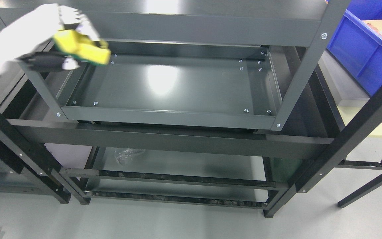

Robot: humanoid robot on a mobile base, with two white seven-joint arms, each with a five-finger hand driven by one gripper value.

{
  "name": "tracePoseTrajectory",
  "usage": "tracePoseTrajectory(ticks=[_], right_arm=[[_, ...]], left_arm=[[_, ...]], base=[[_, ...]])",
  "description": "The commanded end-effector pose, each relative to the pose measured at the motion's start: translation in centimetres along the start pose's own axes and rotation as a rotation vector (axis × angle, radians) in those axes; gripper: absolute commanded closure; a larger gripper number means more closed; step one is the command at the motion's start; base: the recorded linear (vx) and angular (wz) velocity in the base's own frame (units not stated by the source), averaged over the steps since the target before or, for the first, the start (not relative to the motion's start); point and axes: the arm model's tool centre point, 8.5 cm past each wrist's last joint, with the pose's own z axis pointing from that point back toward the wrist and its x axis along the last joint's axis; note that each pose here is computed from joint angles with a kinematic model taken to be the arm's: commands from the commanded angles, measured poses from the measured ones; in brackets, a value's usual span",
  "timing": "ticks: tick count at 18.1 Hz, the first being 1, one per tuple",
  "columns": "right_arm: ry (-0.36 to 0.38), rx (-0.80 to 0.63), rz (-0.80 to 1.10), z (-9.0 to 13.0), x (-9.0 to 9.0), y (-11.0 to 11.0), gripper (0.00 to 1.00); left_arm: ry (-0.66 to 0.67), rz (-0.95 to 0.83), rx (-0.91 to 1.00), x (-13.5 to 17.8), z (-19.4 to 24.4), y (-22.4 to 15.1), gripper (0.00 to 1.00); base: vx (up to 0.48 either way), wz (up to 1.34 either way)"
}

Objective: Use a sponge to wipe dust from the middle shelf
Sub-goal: 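Sweep the sponge back across the shelf away from the left arm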

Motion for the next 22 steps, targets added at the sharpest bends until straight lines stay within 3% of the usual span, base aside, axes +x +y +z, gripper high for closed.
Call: tracePoseTrajectory(ticks=[1, 6, 9, 17, 22], right_arm=[[-0.022, -0.014, -0.001, 0.0, 1.0, -1.0, 0.0], [-0.022, -0.014, -0.002, 0.0, 0.9, -1.0, 0.0], [-0.022, -0.014, -0.001, 0.0, 1.0, -1.0, 0.0], [-0.022, -0.014, -0.001, 0.0, 1.0, -1.0, 0.0], [-0.022, -0.014, -0.002, 0.0, 0.9, -1.0, 0.0]], left_arm=[[-0.378, 0.139, -0.077, 7.2, -19.7, -10.2, 1.0], [-0.43, 0.178, -0.031, 9.5, -27.0, -10.6, 1.0], [-0.367, 0.189, -0.062, 7.9, -27.1, -12.5, 1.0], [-0.407, 0.239, -0.071, 9.9, -27.6, -15.9, 1.0], [-0.391, 0.491, -0.059, 11.9, -25.2, -23.2, 1.0]], base=[[0.0, 0.0], [0.0, 0.0], [0.0, 0.0], [0.0, 0.0], [0.0, 0.0]])
